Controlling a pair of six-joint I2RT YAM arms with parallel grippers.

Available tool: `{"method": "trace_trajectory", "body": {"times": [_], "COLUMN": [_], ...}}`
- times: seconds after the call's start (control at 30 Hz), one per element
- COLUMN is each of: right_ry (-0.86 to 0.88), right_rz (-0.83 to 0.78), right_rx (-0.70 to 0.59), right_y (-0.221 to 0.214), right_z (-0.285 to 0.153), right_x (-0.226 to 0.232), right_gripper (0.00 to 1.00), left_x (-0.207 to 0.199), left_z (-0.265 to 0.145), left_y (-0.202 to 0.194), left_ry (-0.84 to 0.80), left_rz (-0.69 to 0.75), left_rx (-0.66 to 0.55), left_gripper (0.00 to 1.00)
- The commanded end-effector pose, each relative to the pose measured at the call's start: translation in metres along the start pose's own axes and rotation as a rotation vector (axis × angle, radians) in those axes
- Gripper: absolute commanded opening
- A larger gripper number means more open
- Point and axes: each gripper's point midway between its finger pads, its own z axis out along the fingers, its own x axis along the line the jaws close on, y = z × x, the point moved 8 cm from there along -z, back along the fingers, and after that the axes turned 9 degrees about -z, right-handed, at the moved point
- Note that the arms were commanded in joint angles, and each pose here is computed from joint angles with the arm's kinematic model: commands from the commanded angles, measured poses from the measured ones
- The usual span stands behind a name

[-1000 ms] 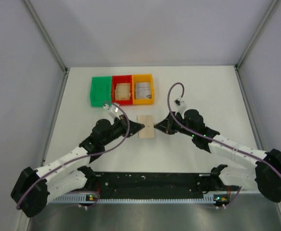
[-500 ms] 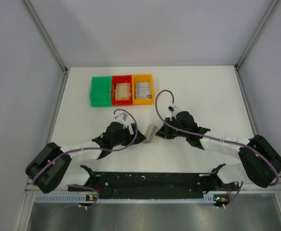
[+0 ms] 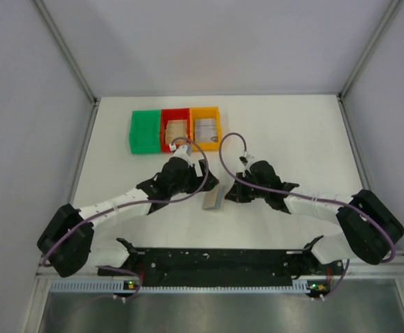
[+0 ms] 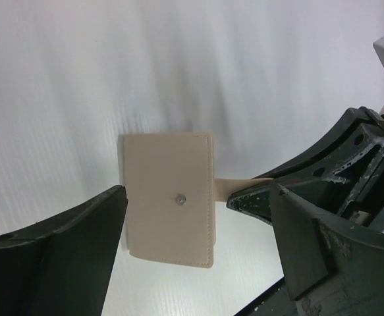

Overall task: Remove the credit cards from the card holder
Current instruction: Open the card holder at the center of the board.

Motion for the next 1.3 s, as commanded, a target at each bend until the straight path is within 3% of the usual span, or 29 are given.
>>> {"method": "trace_trajectory", "body": {"times": [0.0,0.6,0.7,0.77,0.97,1.27], "right_ry": [0.027,0.014,0.008,0.002,-0.017,-0.048], "right_rz": [-0.036,-0.049,-0.055,-0.059,-0.071,-0.073], "right_rx": [-0.065,-0.054,-0.05,-0.045,-0.038,-0.009], "right_y": [0.023,0.023,0.023,0.021,0.019,0.012], "right_z": [0.0,0.0,-0.001,-0.002,-0.003,0.002], "right_x": [0.008,0.007,0.007,0.006,0.003,-0.004], "right_gripper": [0.0,0.0,0.0,0.0,0.0,0.0], "left_x": [0.006,-0.01,0.003,0.013,0.031,0.069], "left_z": [0.01,0.029,0.029,0.026,0.006,-0.014], "left_y": [0.0,-0.017,-0.019,-0.018,-0.01,-0.019], "left_ry": [0.13,0.272,0.347,0.411,0.477,0.531], "left_rz": [0.071,0.259,0.274,0.291,0.27,0.169], "left_rx": [0.001,0.033,0.022,0.004,-0.064,-0.035], "left_gripper": [0.9,0.85,0.65,0.58,0.54,0.53]}}
